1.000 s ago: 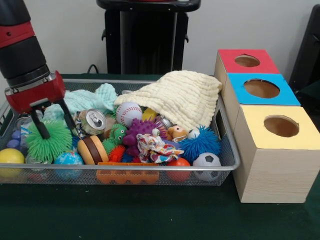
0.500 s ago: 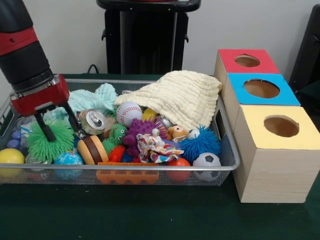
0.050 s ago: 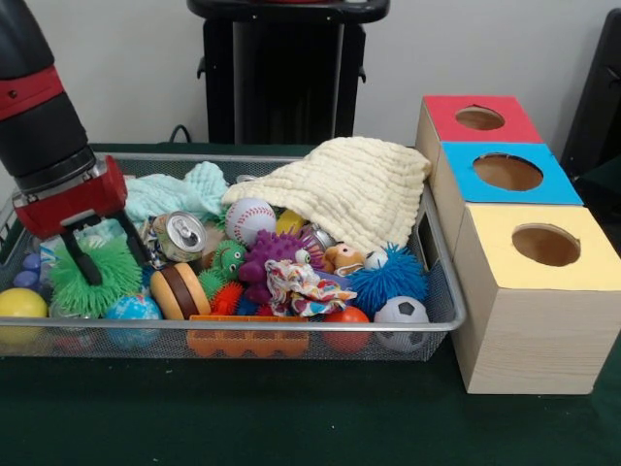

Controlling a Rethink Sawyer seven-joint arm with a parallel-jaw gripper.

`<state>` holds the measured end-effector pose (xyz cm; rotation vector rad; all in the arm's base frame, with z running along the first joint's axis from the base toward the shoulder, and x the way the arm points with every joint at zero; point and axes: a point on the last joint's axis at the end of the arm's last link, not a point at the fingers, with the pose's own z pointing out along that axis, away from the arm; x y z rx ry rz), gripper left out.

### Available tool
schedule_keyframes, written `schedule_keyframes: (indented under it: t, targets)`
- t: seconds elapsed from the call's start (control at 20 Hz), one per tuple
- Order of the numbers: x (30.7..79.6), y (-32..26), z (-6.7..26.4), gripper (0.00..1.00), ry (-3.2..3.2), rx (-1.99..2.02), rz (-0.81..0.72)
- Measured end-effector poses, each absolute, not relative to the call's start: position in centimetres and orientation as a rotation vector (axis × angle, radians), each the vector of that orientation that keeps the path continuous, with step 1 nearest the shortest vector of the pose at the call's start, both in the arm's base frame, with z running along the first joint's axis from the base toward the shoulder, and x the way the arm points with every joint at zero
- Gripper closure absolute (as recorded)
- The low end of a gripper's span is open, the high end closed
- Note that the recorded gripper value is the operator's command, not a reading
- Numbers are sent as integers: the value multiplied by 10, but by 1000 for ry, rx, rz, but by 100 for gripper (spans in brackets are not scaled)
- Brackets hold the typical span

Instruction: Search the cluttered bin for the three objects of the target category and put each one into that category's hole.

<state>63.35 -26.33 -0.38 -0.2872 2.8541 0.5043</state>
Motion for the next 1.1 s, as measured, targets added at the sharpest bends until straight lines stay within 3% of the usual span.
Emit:
schedule_keyframes:
  t: [0.55, 1.1]
  targets:
    - [627, -281, 16, 0, 2895, -378, 507]
    - [617, -322, 82, 0, 2939, -369, 416]
